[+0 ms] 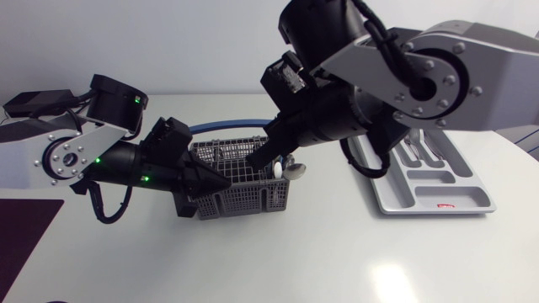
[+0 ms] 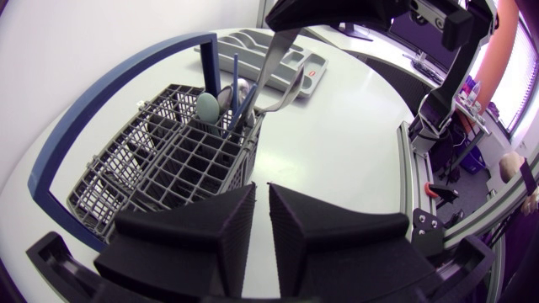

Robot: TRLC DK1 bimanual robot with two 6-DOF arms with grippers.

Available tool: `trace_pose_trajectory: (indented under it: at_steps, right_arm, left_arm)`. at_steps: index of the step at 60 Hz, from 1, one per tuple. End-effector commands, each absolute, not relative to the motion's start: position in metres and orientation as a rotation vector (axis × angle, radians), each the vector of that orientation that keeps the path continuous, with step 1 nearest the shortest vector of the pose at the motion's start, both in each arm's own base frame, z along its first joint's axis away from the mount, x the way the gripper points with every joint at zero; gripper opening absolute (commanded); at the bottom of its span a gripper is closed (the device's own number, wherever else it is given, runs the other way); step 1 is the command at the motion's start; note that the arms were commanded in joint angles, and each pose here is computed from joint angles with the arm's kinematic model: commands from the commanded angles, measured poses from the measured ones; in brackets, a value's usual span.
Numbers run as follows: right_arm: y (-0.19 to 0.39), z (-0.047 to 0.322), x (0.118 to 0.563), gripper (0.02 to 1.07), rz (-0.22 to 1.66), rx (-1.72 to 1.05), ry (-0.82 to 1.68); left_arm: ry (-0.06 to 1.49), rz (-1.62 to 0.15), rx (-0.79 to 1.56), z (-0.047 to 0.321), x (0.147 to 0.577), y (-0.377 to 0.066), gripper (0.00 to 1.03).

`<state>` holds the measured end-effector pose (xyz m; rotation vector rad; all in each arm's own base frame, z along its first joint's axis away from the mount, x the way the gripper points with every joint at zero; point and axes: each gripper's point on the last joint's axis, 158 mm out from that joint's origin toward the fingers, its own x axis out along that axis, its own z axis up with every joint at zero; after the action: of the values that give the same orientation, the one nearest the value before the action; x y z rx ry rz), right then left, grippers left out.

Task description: Unload the cutlery basket into the drawer organizer.

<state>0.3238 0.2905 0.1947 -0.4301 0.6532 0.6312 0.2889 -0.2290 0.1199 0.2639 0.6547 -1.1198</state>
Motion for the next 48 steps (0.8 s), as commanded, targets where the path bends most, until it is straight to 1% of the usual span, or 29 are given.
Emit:
trace_pose_trajectory:
  at_steps: [1, 23, 38, 45, 46, 48]
  right_arm:
    - [0.292, 0.223, 0.322, 0.12, 0.648, -0.442, 0.585]
    - [0.294, 0.267, 0.3, 0.12, 0.709, -0.47, 0.469]
    - [0.287, 0.292, 0.29, 0.12, 0.719, -0.466, 0.413]
    - [0.283, 0.301, 0.282, 0.12, 0.735, -0.46, 0.388]
    - [0.283, 0.303, 0.281, 0.12, 0.737, -0.457, 0.384]
    - [0.282, 0.305, 0.277, 0.12, 0.747, -0.453, 0.379]
  left_arm:
    - [0.651, -1.135, 0.243, 0.124, 0.293, -0.238, 0.15]
    - [0.664, -1.145, 0.254, 0.117, 0.295, -0.243, 0.15]
    - [0.625, -1.164, 0.269, 0.13, 0.294, -0.252, 0.15]
    - [0.581, -1.18, 0.285, 0.14, 0.291, -0.259, 0.15]
    - [0.574, -1.183, 0.287, 0.141, 0.291, -0.26, 0.16]
    - [0.562, -1.192, 0.292, 0.144, 0.289, -0.263, 0.21]
